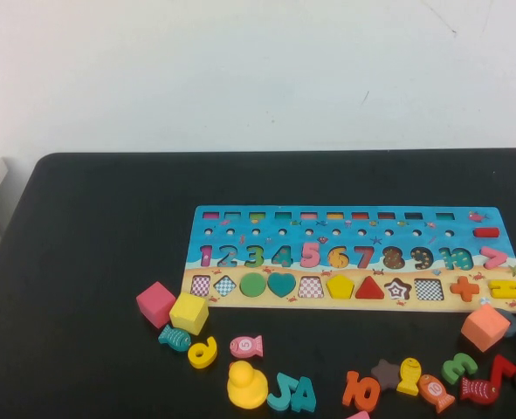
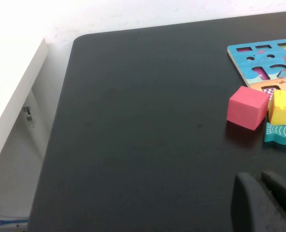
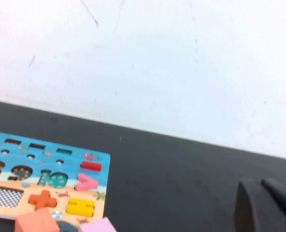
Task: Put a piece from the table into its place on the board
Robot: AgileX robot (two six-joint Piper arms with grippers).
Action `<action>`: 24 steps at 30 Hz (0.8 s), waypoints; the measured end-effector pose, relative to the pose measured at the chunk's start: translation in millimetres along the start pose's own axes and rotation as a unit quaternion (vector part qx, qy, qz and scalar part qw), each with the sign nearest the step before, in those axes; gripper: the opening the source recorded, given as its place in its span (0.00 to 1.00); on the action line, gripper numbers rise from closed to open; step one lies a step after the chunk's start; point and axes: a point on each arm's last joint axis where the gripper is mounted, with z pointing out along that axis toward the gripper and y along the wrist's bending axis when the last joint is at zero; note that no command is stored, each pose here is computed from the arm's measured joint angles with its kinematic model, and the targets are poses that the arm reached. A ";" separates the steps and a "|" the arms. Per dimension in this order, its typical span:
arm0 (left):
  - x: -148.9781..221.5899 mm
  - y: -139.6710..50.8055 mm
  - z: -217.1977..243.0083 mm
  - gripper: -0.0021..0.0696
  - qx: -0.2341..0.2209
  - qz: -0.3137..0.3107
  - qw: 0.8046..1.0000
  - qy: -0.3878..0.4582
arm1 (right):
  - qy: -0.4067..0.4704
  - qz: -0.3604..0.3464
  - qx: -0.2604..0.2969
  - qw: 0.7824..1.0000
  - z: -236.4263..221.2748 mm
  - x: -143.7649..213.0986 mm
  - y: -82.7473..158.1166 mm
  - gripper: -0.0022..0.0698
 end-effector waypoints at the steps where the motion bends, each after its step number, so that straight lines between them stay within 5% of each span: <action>1: 0.0 0.0 0.0 0.03 0.000 0.000 1.000 0.000 | 0.005 0.002 0.000 1.000 0.0 0.9 0.0 0.06; 8: 0.0 0.0 0.0 0.03 0.000 0.000 1.000 0.000 | 0.040 0.051 0.001 0.998 -0.3 7.3 0.3 0.06; 13: 0.0 0.0 0.0 0.03 0.000 0.000 1.000 0.000 | 0.146 0.089 -0.012 0.985 -3.9 26.2 3.7 0.06; 24: 0.0 0.0 0.0 0.03 0.000 0.000 1.000 0.000 | 0.148 0.096 -0.028 0.984 -4.1 26.0 5.4 0.06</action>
